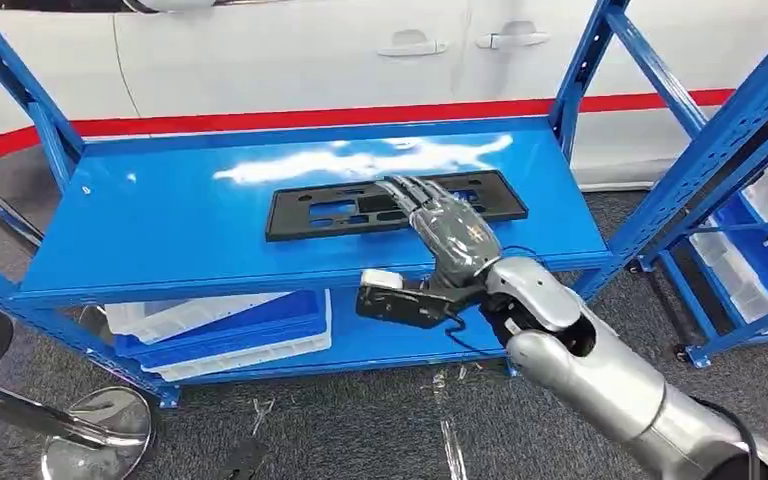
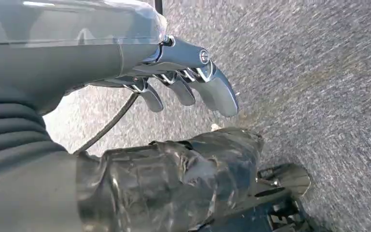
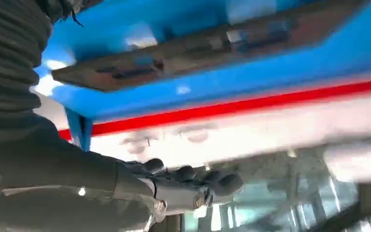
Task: Take the parts from the cabinet and place them on the table.
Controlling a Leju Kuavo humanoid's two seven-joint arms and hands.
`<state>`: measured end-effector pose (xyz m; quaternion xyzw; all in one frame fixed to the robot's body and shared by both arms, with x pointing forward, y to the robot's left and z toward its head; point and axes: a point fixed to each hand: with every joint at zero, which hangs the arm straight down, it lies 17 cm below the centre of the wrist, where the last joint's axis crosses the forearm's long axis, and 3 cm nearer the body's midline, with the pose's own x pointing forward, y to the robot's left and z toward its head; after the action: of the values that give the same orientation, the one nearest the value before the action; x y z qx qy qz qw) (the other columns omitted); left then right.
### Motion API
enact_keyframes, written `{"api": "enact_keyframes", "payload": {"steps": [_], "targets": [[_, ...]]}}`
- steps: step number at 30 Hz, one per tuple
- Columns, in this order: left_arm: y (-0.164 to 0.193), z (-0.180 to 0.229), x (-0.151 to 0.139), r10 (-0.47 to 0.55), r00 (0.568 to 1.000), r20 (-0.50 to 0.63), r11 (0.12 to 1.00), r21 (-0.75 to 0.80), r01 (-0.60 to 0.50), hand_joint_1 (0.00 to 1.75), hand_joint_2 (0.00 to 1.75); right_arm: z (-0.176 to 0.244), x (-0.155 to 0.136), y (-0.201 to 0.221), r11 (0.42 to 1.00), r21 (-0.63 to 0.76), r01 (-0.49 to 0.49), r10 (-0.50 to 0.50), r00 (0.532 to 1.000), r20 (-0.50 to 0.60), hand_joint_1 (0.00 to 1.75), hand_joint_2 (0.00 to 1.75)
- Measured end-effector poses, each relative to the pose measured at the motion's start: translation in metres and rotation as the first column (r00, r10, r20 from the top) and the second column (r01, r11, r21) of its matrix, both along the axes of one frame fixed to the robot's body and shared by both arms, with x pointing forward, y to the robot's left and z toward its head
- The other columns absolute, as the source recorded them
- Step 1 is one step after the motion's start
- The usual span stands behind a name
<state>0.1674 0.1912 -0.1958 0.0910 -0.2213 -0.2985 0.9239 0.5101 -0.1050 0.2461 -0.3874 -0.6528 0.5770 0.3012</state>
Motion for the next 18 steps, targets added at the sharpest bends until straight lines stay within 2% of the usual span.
{"api": "enact_keyframes", "payload": {"steps": [3, 7, 18], "targets": [[0.0, 0.0, 0.001, -0.022, 1.0, 0.008, 1.0, 0.005, 0.022, 0.0, 0.0, 0.005, 0.027, -0.001, 1.0, 0.004, 0.029, -0.029, 0.999, 0.033, 0.0, 1.75], [-0.003, 0.0, -0.003, -0.04, 0.999, 0.005, 0.999, 0.004, 0.04, 0.0, 0.0, -0.004, 0.047, 0.0, 0.998, -0.009, 0.06, -0.06, 0.998, 0.006, 0.0, 1.75], [-0.005, -0.001, -0.005, -0.064, 0.998, 0.005, 0.998, 0.003, 0.064, 0.0, 0.0, -0.061, 0.063, -0.006, 0.99, -0.095, 0.109, -0.12, 0.986, -0.12, 0.0, 1.75]]}}
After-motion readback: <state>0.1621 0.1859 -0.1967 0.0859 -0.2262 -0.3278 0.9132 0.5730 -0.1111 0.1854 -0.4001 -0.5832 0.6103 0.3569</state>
